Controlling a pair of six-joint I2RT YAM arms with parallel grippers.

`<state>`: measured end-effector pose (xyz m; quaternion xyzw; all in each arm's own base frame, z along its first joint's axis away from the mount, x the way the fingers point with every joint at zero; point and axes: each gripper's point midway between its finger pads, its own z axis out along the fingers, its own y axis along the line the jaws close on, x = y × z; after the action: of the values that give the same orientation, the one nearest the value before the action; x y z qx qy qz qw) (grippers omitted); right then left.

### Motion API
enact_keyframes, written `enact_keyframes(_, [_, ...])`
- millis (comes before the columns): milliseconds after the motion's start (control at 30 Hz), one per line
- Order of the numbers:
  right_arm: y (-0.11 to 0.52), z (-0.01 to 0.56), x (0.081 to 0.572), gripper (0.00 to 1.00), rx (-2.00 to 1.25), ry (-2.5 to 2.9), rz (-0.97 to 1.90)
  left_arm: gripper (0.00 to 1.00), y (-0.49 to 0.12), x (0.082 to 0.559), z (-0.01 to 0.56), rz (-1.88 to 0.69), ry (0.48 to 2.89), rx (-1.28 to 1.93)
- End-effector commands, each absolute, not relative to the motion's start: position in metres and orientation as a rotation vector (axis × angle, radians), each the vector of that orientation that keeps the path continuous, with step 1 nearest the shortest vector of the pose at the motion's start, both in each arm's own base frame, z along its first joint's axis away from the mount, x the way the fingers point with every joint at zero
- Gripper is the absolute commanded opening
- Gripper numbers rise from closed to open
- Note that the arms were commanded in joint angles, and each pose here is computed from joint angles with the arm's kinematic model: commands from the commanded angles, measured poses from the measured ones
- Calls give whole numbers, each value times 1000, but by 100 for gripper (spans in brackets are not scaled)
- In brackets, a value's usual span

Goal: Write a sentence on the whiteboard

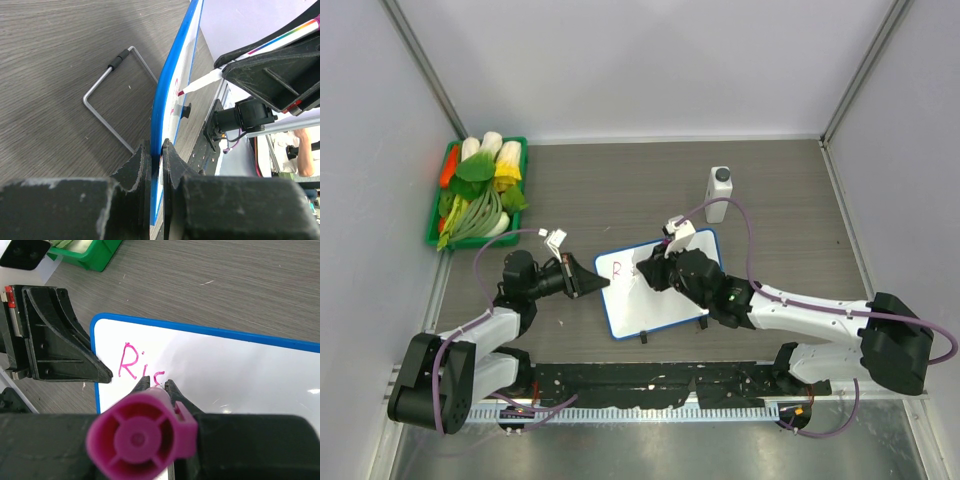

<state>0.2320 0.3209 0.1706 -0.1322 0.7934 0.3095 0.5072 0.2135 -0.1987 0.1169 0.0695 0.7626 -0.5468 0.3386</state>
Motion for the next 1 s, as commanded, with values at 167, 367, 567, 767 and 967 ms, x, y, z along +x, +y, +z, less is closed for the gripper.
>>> enact_keyframes(167, [328, 171, 233, 1, -293, 1907, 793, 0, -196, 218, 116, -1372, 1960, 206])
enact_keyframes(367, [328, 196, 231, 1, -260, 1848, 855, 0, -196, 218, 116, -1371, 1959, 205])
enact_keyframes(567, [322, 216, 229, 1, -238, 1797, 888, 0, -196, 218, 116, -1372, 1960, 207])
enact_keyframes(767, [311, 208, 241, 1, -233, 1824, 769, 0, -196, 218, 116, -1372, 1961, 204])
enact_keyframes(967, [313, 193, 242, 1, -252, 1860, 750, 0, -196, 218, 116, -1371, 1959, 205])
